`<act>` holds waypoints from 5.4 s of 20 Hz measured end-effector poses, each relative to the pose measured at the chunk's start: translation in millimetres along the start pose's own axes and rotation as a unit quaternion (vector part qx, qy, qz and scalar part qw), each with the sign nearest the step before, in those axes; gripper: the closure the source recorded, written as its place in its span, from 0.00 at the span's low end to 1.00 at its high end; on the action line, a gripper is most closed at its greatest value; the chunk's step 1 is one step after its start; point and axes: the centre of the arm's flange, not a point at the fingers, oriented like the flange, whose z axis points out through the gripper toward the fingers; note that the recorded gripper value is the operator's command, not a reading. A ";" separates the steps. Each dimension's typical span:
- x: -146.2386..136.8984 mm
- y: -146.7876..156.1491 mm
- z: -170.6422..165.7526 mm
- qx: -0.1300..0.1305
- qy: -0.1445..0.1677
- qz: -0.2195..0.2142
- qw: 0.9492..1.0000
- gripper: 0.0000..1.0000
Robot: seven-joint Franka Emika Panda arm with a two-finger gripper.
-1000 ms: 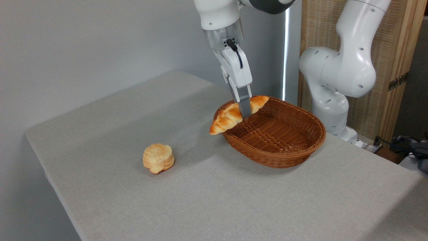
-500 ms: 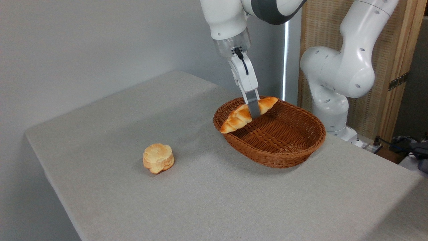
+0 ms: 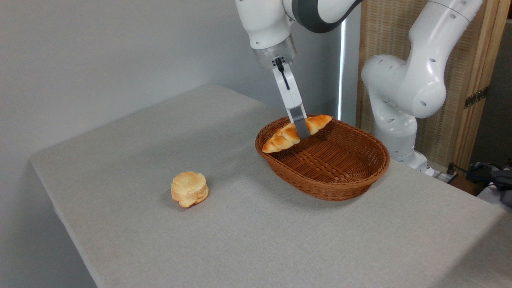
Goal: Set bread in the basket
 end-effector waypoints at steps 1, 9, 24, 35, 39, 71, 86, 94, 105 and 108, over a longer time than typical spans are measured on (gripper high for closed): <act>0.6 0.6 3.1 -0.003 -0.002 0.001 1.000 0.08; 2.2 1.3 7.4 -0.007 -0.005 0.004 1.000 0.00; 2.4 -4.1 -14.7 0.011 0.008 -0.010 1.000 0.00; -8.8 -146.2 -173.6 0.096 0.081 -0.197 0.972 0.00; -12.9 -180.5 -195.1 0.099 0.107 -0.249 0.958 0.00; -5.2 -197.8 -197.9 0.079 0.115 -0.281 0.949 0.00; -17.6 -205.3 -202.4 0.090 0.124 -0.292 0.944 0.00; -13.1 -205.1 -201.8 0.089 0.123 -0.289 0.945 0.00; -12.1 -205.2 -201.4 0.089 0.123 -0.288 0.946 0.00; -12.1 -205.2 -201.4 0.089 0.123 -0.288 0.946 0.00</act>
